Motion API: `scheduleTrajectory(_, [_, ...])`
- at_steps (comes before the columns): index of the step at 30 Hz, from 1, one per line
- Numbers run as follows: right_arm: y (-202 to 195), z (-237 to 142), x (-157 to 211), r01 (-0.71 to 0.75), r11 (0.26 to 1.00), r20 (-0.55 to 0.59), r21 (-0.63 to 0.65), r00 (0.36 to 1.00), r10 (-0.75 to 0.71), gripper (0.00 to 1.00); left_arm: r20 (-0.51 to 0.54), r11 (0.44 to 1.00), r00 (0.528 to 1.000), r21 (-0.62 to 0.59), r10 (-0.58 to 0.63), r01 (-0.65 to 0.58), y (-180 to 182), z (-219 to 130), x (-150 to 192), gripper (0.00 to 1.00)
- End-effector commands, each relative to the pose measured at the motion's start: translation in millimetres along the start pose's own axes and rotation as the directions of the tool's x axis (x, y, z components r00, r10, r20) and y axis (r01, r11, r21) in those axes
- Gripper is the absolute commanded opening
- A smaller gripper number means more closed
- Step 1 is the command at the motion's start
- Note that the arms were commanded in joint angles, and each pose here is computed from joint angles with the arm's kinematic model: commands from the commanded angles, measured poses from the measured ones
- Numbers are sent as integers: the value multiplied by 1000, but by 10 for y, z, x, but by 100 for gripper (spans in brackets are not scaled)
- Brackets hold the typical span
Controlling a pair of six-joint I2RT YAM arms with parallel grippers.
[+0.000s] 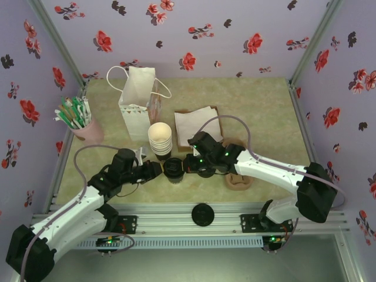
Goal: Pack the takeout coffee
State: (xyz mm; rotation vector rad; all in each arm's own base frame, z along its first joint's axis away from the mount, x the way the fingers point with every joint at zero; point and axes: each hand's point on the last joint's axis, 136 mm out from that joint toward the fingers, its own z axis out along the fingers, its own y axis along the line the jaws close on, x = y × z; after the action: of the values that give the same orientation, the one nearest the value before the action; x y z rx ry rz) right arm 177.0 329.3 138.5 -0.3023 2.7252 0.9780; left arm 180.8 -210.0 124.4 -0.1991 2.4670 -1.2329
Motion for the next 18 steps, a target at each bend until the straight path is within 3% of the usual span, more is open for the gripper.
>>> scheduleTrajectory(1, [-24,73,89,-16,1000,-19,4,1000,16,0,-17,1000,1000,17,-10,10,15,35,29,16])
scheduleTrajectory(18, [-104,154,181,-22,999,-47,43,999,24,0,-57,999,998,4,-37,37,142,136,161,13])
